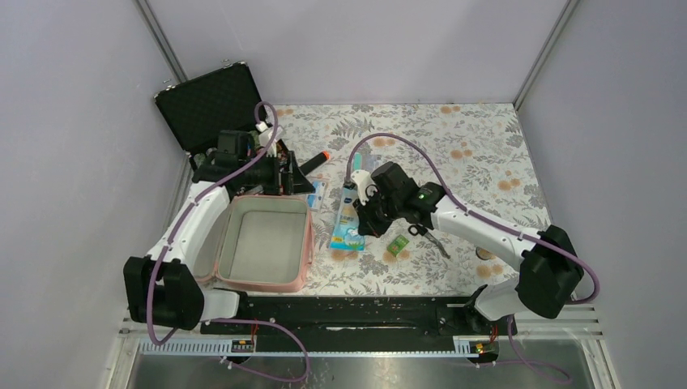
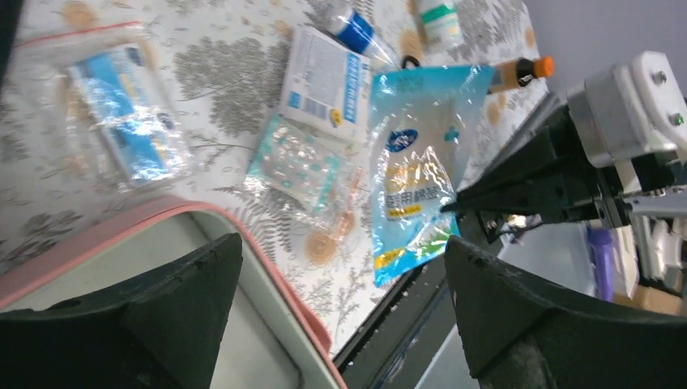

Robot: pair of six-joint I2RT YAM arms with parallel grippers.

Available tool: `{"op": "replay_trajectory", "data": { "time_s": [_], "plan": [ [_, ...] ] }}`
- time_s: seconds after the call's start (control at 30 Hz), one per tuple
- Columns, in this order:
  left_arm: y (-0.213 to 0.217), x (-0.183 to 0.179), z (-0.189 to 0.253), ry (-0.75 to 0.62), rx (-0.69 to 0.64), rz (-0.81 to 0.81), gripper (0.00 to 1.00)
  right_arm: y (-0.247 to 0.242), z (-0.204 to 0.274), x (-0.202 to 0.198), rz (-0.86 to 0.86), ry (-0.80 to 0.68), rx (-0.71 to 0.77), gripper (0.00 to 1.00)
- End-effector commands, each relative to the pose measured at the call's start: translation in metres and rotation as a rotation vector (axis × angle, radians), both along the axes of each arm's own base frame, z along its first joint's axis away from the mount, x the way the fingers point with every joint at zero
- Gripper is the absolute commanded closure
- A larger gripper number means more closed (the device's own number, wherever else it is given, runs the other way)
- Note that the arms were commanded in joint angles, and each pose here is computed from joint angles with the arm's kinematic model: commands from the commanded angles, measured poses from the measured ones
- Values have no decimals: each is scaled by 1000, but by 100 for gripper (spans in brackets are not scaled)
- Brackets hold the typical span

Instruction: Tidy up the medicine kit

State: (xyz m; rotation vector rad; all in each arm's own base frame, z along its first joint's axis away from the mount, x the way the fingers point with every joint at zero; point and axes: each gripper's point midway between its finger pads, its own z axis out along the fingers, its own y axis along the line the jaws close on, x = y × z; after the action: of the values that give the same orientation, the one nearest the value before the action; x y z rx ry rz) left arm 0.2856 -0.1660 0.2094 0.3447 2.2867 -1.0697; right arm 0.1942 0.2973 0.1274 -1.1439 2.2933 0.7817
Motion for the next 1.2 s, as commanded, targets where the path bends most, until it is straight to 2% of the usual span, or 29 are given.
{"op": "replay_trajectory", "data": {
  "time_s": [0.0,0.17,0.43,0.53,0.67,0.73,0.8,0.87,0.9,1.03,1.1,1.17],
  "plan": [
    [-32,0,12,-9,-139,-96,6,11,38,5,60,-53,88,100],
    [-50,-4,-2,13,-160,-130,6,22,54,4,85,-25,165,100],
    [-81,-24,-7,112,-258,-261,15,38,66,5,97,13,233,100],
    [-89,-32,-7,130,-272,-307,30,42,65,9,94,9,232,100],
    [-89,-33,-12,154,-265,-302,60,45,60,10,89,32,228,100],
    [-86,-34,-14,158,-247,-294,68,45,56,8,80,62,223,100],
    [-82,-33,-17,157,-213,-279,76,43,53,6,81,71,216,88],
    [-76,-33,-17,150,-179,-272,81,40,51,3,86,77,207,67],
    [-72,-32,-16,135,-157,-267,83,38,51,1,89,81,196,61],
    [-45,-30,-7,106,-73,-216,85,19,53,-8,121,49,167,47],
    [-24,-29,-1,72,3,-175,88,5,52,-8,118,34,147,44],
    [-4,-23,9,-38,122,-163,89,-8,50,-4,86,41,135,44]
  ]
}}
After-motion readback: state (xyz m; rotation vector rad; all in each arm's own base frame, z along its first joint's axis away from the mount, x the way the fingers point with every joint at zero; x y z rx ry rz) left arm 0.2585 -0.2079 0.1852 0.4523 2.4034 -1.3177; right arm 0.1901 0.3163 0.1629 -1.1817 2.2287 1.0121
